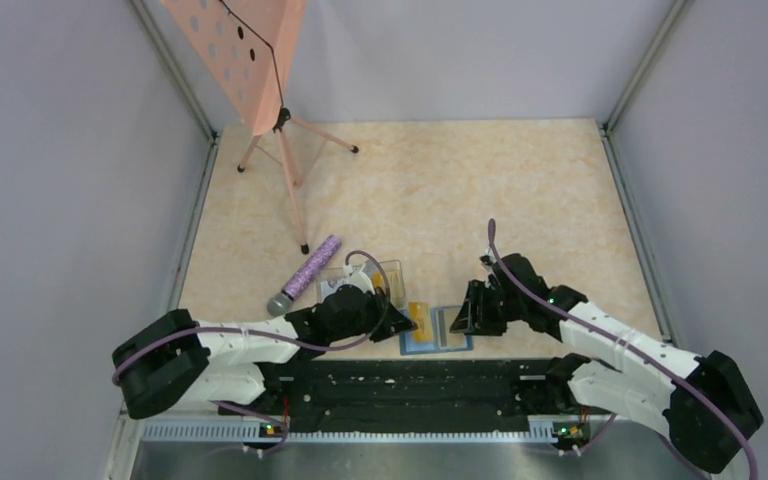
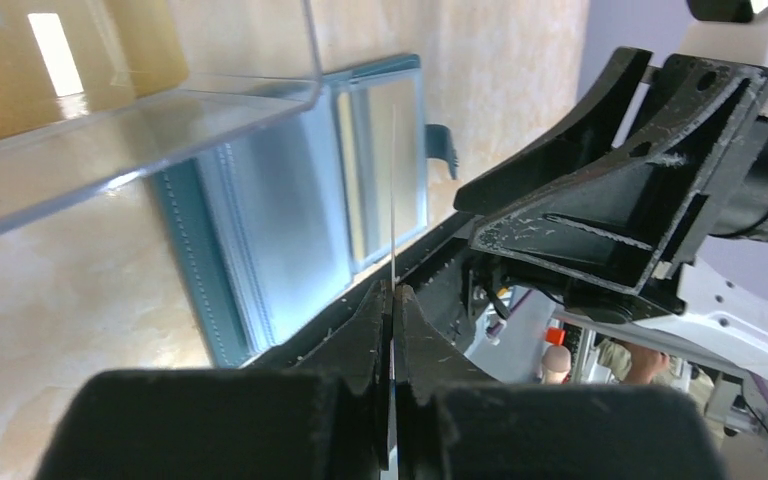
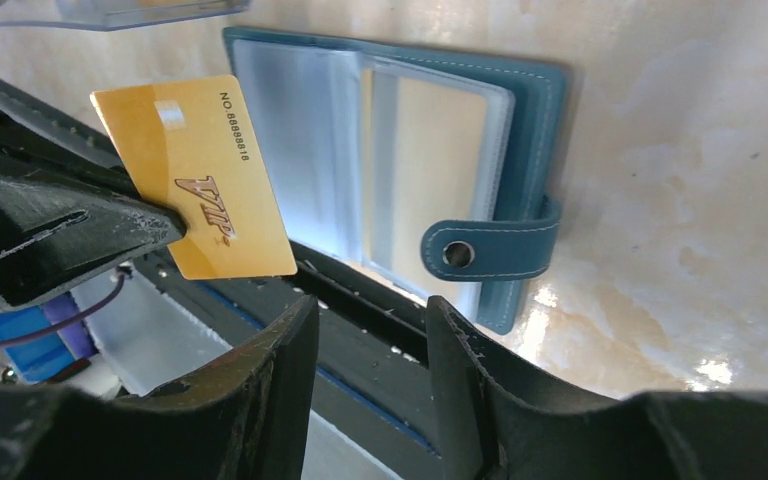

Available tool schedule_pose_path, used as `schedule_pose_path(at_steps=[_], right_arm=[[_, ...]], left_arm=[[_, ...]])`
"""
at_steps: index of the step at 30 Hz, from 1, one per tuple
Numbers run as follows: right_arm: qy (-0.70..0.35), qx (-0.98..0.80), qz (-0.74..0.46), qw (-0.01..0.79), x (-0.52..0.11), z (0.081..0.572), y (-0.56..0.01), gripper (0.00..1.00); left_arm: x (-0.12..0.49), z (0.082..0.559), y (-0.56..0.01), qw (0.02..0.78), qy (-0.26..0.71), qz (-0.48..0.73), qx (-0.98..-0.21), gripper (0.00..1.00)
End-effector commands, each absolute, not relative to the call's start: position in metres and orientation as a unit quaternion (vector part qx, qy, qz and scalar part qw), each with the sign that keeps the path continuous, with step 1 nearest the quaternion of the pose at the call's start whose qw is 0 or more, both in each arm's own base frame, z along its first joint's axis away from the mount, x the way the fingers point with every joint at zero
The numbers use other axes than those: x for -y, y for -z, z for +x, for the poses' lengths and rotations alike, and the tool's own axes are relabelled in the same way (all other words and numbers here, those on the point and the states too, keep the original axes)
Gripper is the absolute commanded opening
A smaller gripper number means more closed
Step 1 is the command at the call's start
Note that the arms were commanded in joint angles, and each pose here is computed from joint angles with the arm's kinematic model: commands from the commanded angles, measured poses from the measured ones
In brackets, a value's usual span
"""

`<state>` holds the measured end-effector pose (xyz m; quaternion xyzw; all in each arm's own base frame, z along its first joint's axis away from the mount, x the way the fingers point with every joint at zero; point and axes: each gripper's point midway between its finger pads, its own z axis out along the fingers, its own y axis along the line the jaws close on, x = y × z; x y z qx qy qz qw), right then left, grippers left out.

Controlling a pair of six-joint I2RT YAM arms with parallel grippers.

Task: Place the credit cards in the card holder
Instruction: Insert the credit card into the card holder.

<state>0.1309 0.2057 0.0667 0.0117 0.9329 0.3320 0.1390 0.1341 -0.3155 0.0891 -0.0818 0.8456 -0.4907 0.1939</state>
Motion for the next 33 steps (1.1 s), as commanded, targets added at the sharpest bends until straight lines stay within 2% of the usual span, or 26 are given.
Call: schedule_pose_path(at_steps=[1,12,33], right_arm=[[-0.313,-0.935,0.007,0.164,-0.204,0.147,-0.072,0.43],[-0.256,-0.954,0.034,0.151,-0.186,0.147,-0.044,0.41],[-0.252,-0.958,0.044,0.127,-0.180,0.139,-0.024,0.40]], left_arm=[[0.332,0.148,-0.103,0.213,0.504,-0.082,-0.833,0.00],[0.353,0.148,-0.079,0.179,0.491,-0.063,-0.850,0.00],[0.353,0.142,-0.050,0.141,0.461,-0.086,-0.872,0.00]])
